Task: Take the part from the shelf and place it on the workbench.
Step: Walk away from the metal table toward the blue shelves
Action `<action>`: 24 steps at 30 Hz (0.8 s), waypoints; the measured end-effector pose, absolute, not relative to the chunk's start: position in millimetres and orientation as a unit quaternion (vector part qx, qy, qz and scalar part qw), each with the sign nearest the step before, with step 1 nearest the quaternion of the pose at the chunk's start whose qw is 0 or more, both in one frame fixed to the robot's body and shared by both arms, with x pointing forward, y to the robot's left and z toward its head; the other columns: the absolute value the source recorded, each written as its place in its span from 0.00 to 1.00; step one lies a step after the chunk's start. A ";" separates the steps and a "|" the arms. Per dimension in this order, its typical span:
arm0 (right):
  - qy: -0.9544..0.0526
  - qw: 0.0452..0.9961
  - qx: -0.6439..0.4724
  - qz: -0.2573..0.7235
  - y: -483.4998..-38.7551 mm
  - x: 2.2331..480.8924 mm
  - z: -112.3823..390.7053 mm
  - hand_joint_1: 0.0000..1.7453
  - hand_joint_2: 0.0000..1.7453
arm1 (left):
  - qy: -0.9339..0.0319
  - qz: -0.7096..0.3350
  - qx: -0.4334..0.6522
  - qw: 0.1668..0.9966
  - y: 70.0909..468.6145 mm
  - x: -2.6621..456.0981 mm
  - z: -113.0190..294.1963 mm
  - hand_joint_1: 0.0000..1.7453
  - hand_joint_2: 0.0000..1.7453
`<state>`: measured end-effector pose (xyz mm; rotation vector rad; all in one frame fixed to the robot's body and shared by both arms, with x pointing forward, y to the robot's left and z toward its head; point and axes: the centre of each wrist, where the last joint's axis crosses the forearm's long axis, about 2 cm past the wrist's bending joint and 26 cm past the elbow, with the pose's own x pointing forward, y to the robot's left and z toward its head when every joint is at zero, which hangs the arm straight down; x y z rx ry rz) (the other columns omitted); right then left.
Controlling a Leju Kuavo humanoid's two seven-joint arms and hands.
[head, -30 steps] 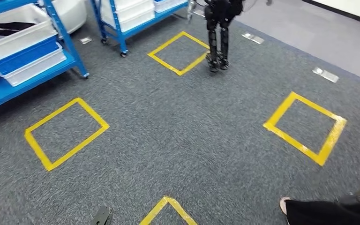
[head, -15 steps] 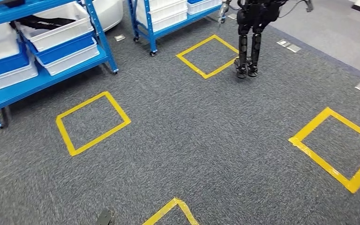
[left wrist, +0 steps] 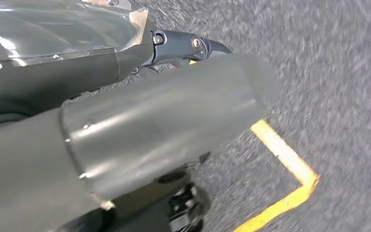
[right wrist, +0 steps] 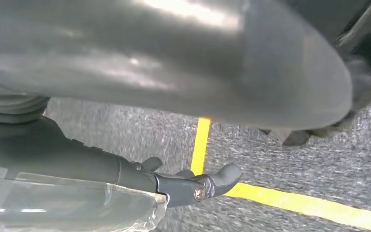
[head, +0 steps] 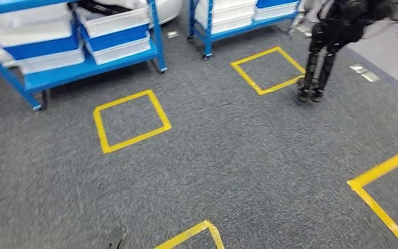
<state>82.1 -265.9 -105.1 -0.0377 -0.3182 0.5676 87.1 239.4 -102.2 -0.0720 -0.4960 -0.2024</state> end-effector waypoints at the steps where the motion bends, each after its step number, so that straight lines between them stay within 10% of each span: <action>1: -0.155 0.948 -0.018 0.279 -266.2 80.8 -105.4 0.00 0.00 | -0.245 -0.100 -0.036 0.964 238.9 87.8 -102.0 0.00 0.00; 24: -0.154 0.947 -0.019 0.282 -266.6 83.1 -105.0 0.00 0.00 | -0.242 -0.108 -0.039 0.964 236.7 89.2 -101.5 0.00 0.00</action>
